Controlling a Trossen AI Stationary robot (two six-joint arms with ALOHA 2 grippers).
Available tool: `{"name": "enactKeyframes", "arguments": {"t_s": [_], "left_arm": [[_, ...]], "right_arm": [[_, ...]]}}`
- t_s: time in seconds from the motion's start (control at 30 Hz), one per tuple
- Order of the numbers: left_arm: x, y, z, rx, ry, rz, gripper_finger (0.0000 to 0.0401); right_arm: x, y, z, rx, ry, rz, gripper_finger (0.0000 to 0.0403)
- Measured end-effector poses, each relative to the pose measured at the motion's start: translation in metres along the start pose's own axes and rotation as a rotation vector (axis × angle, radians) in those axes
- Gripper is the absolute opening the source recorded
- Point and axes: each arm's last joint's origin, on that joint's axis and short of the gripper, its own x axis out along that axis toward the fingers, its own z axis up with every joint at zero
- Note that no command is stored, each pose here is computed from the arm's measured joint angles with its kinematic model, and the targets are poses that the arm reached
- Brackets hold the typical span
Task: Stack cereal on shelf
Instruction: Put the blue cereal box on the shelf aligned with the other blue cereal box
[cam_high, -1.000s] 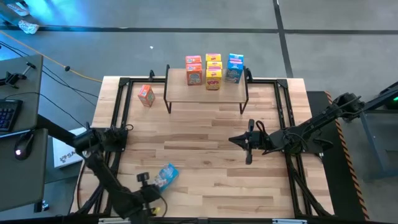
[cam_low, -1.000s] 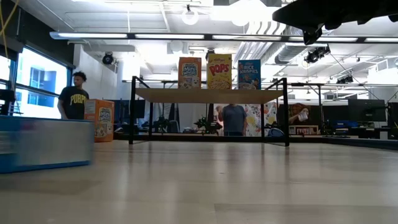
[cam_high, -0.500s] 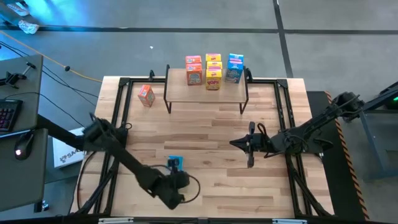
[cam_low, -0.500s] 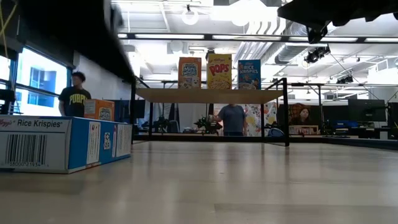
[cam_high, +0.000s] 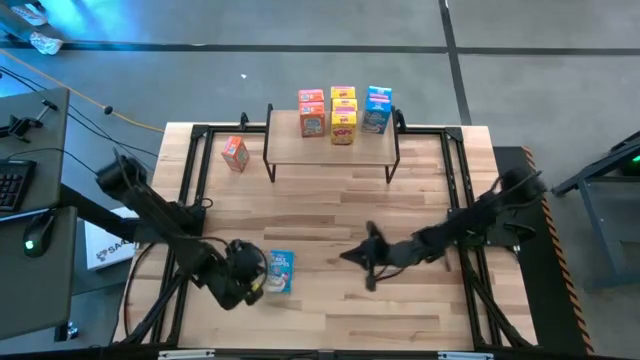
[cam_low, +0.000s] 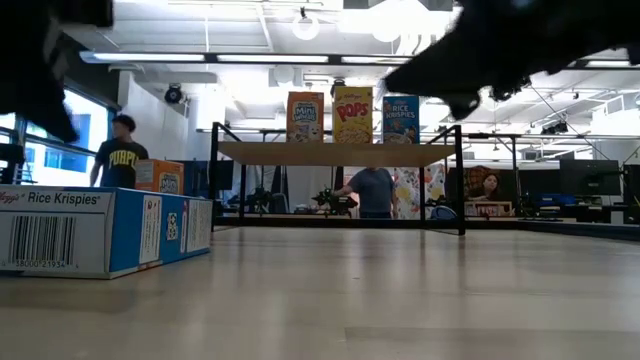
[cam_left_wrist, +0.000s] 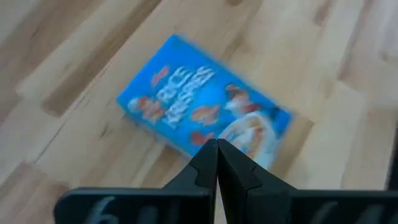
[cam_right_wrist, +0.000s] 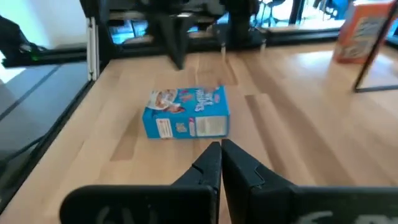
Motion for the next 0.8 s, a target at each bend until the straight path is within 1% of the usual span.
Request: {"name": "enactKeyframes", "arguments": {"t_s": [0.07,0.17,0.3,0.37,0.53,0.67,0.8], "left_arm": [[0.004,0.015,-0.008,-0.043,0.021,0.032,0.0],[0.011,0.026,-0.016,-0.077,0.035,0.06,0.0],[0.023,0.036,-0.022,-0.115,0.028,0.073,0.0],[0.027,0.038,-0.022,-0.133,0.01,0.061,0.0],[0.036,0.044,-0.02,-0.148,-0.049,0.048,0.0],[0.041,0.046,-0.016,-0.147,-0.077,0.03,0.0],[0.046,0.048,-0.014,-0.172,-0.103,-0.02,0.0]], "right_arm": [[0.018,0.007,-0.002,-0.003,0.038,-0.013,0.0],[0.045,0.018,-0.004,0.003,0.09,-0.028,0.0],[0.078,0.028,-0.004,0.038,0.161,-0.053,0.0],[0.09,0.031,-0.006,0.051,0.213,-0.076,0.0],[0.123,0.029,-0.007,0.129,0.297,-0.142,0.0],[0.143,0.024,-0.006,0.178,0.312,-0.13,0.0],[0.157,0.016,-0.008,0.207,0.329,-0.141,0.0]]}}
